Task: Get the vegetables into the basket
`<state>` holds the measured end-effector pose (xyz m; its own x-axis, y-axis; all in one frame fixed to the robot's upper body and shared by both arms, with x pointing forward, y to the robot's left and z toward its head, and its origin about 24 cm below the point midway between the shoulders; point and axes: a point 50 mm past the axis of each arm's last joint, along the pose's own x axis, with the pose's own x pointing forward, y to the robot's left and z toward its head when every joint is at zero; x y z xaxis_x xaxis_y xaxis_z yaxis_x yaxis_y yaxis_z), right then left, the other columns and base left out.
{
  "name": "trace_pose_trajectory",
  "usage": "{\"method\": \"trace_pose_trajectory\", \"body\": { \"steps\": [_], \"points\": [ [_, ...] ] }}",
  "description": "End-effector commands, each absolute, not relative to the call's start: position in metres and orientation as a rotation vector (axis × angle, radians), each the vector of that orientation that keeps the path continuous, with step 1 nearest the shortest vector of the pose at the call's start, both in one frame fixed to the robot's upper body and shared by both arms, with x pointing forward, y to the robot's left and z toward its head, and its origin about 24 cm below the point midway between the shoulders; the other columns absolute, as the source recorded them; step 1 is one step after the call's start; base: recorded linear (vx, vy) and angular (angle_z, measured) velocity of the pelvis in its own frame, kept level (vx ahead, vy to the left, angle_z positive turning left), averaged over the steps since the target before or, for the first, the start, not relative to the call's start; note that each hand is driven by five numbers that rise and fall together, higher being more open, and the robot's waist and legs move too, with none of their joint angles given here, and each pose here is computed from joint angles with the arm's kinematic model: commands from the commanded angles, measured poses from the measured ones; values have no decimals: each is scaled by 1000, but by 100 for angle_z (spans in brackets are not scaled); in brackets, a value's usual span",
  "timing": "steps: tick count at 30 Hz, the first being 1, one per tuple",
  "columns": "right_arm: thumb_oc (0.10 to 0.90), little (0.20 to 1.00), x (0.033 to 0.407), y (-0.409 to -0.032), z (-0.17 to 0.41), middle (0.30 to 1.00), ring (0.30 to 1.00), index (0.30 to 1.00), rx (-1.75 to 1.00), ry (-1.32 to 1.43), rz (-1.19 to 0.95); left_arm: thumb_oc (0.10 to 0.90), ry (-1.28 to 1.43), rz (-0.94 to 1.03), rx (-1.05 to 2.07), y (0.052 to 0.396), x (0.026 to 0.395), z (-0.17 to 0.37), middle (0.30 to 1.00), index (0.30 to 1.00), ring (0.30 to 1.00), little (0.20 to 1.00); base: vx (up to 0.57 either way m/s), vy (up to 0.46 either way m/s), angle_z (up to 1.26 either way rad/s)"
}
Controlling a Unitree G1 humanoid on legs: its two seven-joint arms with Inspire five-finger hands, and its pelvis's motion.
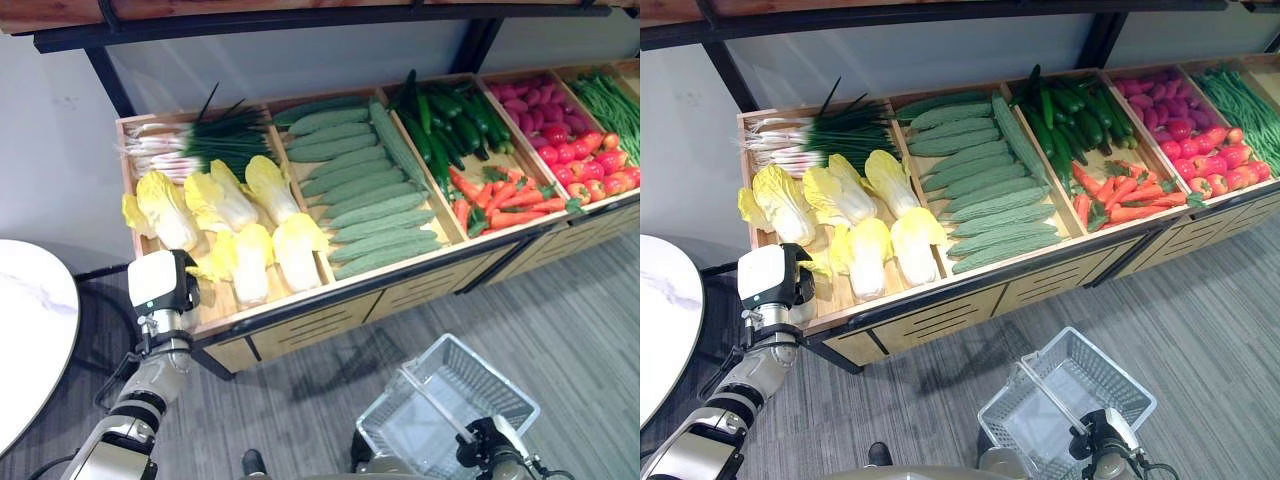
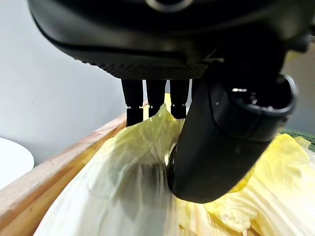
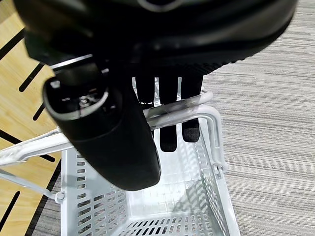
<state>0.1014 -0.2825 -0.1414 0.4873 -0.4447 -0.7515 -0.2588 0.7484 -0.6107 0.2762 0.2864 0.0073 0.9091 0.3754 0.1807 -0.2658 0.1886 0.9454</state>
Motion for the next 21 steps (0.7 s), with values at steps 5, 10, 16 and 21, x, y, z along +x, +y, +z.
{"method": "trace_pose_trajectory", "body": {
  "steps": [5, 10, 16, 21],
  "points": [
    [400, 300, 95, -299, -136, 300, 300, 300, -829, 1079, -190, 400, -417, 811, 844, 287, 291, 122, 300, 300, 300, 300, 4, 4, 5],
    [400, 300, 94, -306, -133, 300, 300, 300, -824, 1097, -212, 400, -586, 709, 491, 265, 284, 156, 300, 300, 300, 300, -7, 14, 8],
    [400, 300, 94, -317, -130, 300, 300, 300, -816, 1126, -221, 400, -607, 313, -294, 235, 267, 153, 300, 300, 300, 300, -31, 30, 5],
    [400, 300, 92, -321, -128, 300, 300, 300, -826, 1151, -208, 400, -435, 106, -641, 222, 254, 115, 300, 300, 300, 300, -23, 21, 2]
  ]
}}
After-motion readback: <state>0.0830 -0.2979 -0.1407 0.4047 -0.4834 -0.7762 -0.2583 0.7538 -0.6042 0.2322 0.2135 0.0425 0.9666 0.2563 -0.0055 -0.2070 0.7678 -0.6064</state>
